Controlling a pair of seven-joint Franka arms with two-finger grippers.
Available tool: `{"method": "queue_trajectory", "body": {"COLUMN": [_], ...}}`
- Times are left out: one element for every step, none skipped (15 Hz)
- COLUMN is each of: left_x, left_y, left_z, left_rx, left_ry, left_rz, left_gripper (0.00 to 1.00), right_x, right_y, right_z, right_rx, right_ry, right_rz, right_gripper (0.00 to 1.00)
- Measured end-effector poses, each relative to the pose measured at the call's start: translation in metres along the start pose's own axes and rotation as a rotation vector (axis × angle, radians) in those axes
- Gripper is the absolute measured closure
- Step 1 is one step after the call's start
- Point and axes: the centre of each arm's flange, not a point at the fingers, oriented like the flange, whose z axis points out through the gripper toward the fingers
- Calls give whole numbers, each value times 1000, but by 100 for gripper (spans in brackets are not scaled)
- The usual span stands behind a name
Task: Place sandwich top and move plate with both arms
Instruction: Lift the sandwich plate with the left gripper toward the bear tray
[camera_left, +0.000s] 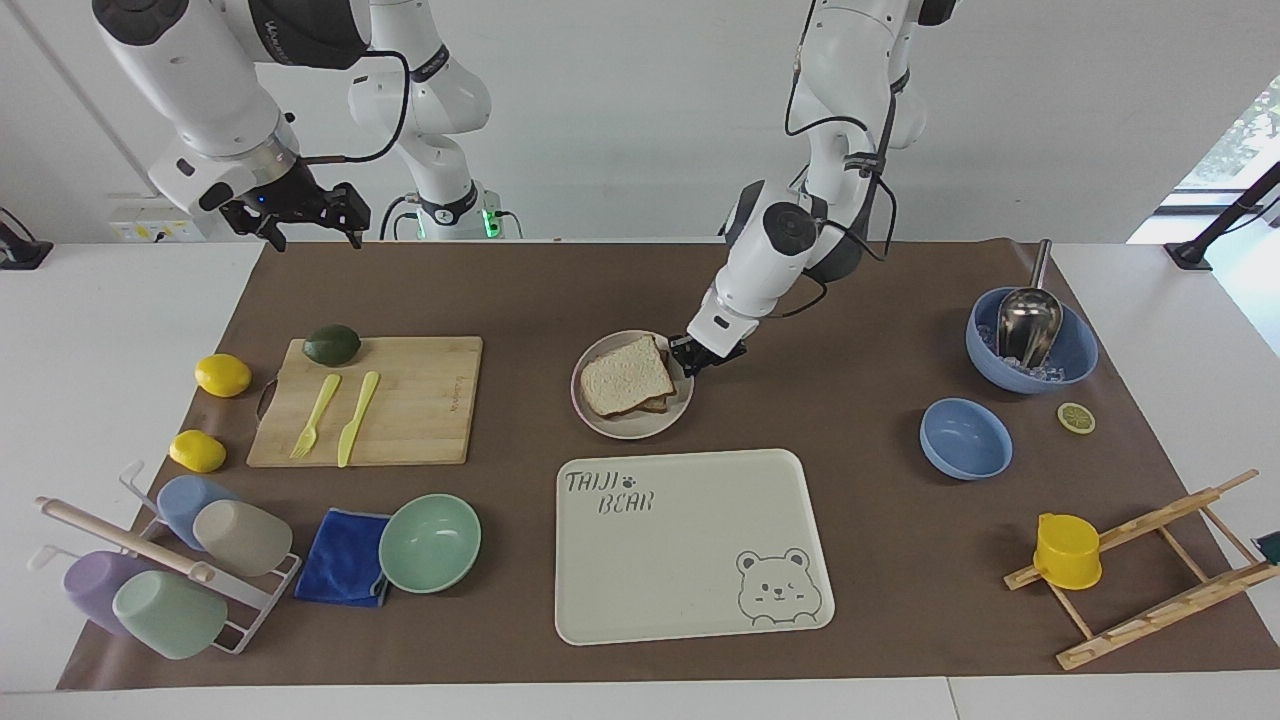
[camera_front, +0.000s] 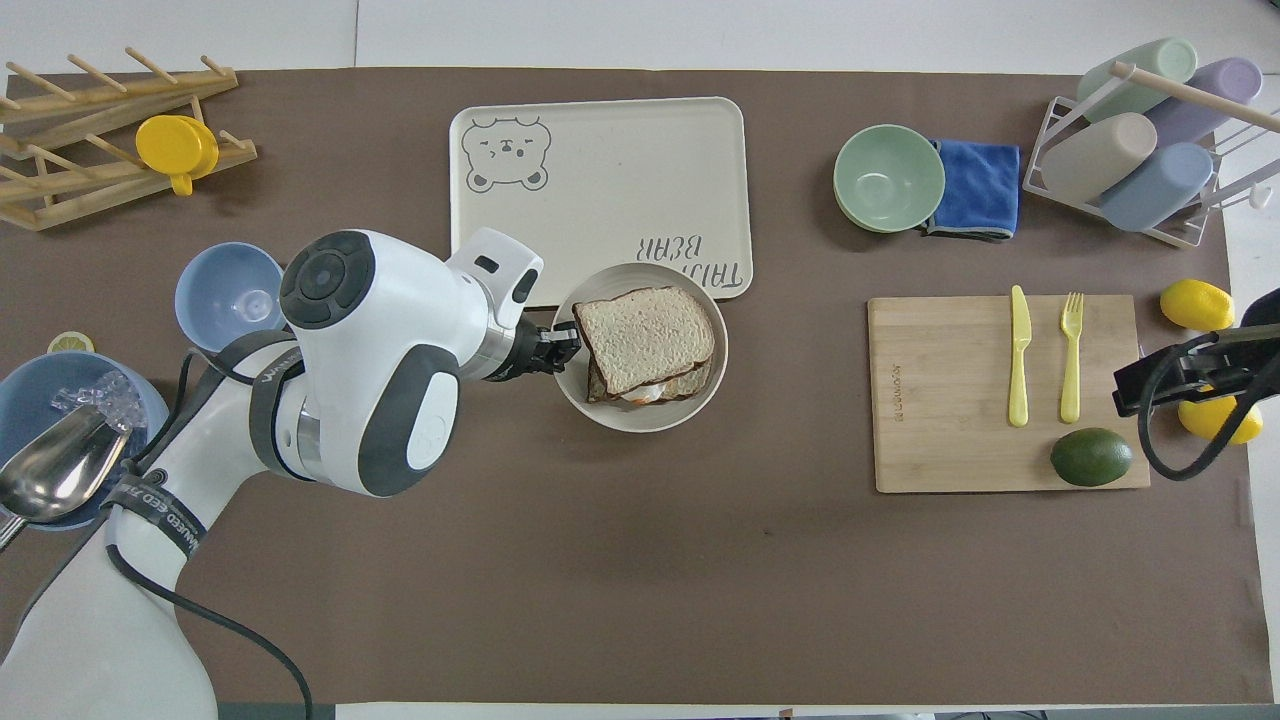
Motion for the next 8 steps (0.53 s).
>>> {"method": "queue_trajectory", "body": {"left_x": [7,17,29,44,60,76,89,100], "left_y": [0,-3,-8,-15,-21,-26,-28,-27], "left_z": [-9,-17,-25,-35,-43,-48,-49,-44], "left_rx": [-16,-28,-39,-50,-57,-63,-66,-68], "left_ry": [12,26,43,62,75,84,89,88], "left_rz": [-14,-30,-49,-69,-89,-105,-114,-119], "left_gripper": [97,97,97,97,97,97,97,97], "right_x": [0,0,0,0,0,0,0,0], "right_y": [0,0,0,0,0,0,0,0], "right_z": [0,0,0,0,0,0,0,0], "right_rx": [0,0,0,0,0,0,0,0], "right_ry": [0,0,0,0,0,0,0,0], "right_rz": [0,0,0,0,0,0,0,0], "right_gripper": [0,0,0,0,0,0,0,0]}}
